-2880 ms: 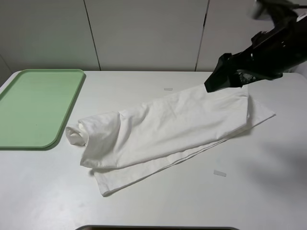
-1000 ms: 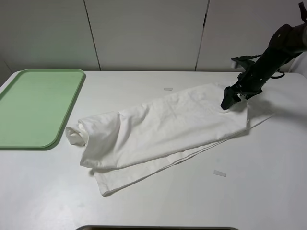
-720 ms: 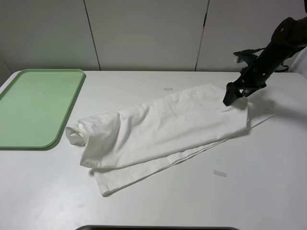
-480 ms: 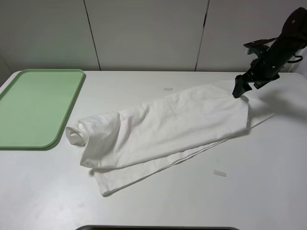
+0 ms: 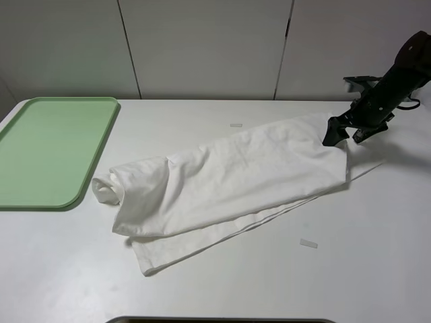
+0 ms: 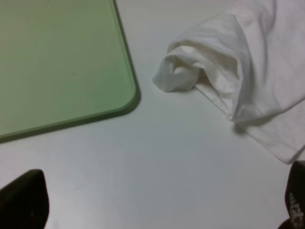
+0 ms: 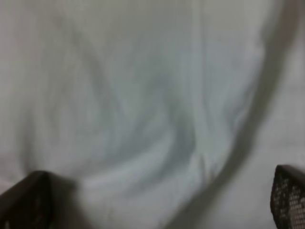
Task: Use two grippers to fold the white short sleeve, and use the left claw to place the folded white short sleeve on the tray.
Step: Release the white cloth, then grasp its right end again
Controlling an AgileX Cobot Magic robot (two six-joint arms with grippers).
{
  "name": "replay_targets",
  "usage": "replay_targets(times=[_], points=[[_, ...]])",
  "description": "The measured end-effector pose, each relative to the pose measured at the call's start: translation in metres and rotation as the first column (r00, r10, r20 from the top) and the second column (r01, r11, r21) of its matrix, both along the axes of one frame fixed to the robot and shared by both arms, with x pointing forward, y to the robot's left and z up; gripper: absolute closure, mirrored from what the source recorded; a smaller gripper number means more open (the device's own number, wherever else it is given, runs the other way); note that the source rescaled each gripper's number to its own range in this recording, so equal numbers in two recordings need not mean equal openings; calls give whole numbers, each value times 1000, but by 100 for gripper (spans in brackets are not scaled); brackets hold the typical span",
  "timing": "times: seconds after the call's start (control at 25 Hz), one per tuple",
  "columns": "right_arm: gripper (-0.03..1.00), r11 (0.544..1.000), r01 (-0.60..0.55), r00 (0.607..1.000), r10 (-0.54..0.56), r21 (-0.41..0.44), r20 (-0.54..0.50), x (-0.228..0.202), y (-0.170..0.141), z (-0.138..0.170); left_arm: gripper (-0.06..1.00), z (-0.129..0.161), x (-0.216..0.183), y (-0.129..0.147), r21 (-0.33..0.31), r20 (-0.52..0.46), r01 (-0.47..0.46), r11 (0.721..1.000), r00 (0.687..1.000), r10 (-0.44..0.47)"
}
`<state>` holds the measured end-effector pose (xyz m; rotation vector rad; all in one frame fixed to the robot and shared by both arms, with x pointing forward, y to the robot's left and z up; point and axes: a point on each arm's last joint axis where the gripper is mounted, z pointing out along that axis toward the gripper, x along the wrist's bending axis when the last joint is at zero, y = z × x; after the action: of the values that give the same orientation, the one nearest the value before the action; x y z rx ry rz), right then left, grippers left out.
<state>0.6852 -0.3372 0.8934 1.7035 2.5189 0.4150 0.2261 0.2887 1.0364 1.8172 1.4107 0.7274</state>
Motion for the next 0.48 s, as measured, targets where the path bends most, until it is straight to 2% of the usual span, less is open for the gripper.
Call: replay_targets(times=[0.36,0.44,0.48], points=[[-2,997,-51,998,54,65,-44,-4,12,-18,-6,0,0,0,0,0,0,1000,1000,0],[3,996,-56,997,60,73,-46,-4,14,-18,-6,0,0,0,0,0,0,1000,1000,0],[10,995,-56,997,60,79,-50,-5,15,-18,-6,0,0,0,0,0,0,1000,1000,0]])
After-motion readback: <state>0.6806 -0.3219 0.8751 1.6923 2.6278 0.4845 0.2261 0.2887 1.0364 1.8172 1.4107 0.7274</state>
